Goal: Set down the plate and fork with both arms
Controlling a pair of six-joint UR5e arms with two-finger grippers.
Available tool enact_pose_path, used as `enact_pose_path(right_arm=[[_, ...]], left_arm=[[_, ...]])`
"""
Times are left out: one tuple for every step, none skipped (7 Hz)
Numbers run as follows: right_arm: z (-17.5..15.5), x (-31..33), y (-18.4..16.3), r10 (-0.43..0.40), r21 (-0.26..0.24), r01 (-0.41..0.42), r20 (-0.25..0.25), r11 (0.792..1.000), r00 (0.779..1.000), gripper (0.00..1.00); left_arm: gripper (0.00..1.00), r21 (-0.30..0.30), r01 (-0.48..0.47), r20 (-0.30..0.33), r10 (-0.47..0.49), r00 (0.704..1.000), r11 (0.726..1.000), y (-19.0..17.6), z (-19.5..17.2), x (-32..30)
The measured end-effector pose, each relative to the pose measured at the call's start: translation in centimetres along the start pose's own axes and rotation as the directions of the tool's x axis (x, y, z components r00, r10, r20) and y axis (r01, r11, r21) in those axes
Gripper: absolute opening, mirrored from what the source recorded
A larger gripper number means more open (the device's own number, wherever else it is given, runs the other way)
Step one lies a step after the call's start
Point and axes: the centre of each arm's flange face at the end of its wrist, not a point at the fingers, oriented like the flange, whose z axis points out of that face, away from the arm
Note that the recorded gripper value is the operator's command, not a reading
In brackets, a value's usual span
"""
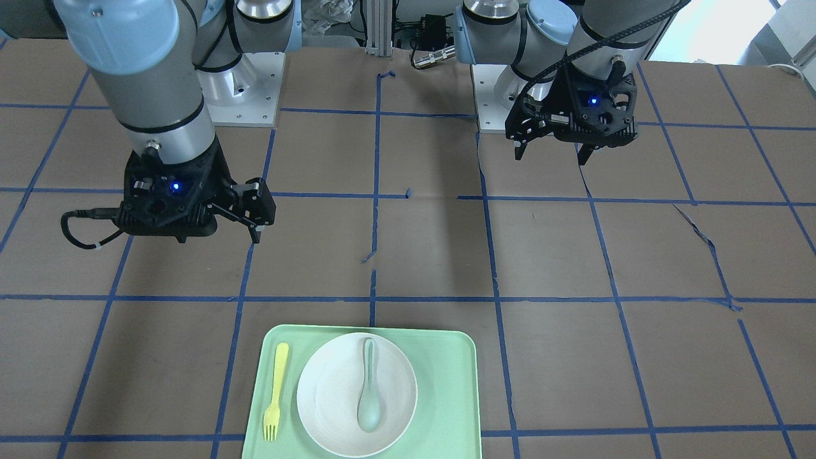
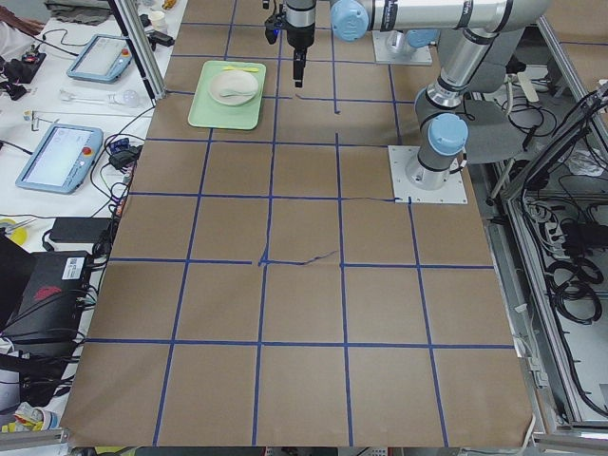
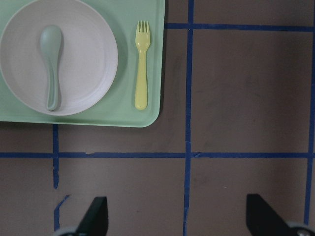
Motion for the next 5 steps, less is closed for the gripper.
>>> enact_pose_path(right_arm=[[-1.3, 0.1, 1.3, -0.003, -0.01, 0.003, 0.0, 1.0, 1.0, 1.0], [-1.8, 0.2, 1.9, -0.002, -0.016, 0.002, 0.0, 1.0, 1.0, 1.0], [-2.0, 0.2, 2.2, -0.001, -0.019, 0.001, -0.001, 1.0, 1.0, 1.0], [-2.2, 0.2, 2.5, -0.001, -0.037, 0.0, -0.006, 0.999, 1.0, 1.0], [-2.5, 0.2, 2.7, -0.001, -0.059, 0.0, -0.008, 0.998, 1.0, 1.0]], left_arm=[[1.0, -0.002, -0.001, 0.001, 0.001, 1.0, 1.0, 0.1, 0.0, 0.0], [1.0, -0.009, -0.003, 0.002, 0.003, 1.0, 1.0, 0.1, 0.3, 0.0], [1.0, -0.018, -0.004, 0.01, 0.004, 1.0, 1.0, 0.3, 0.7, -0.1], [1.0, -0.026, -0.004, 0.036, 0.005, 0.999, 1.0, 0.4, 1.0, -0.4], [1.0, -0.03, -0.005, 0.055, 0.006, 0.998, 1.0, 0.4, 1.1, -0.6]])
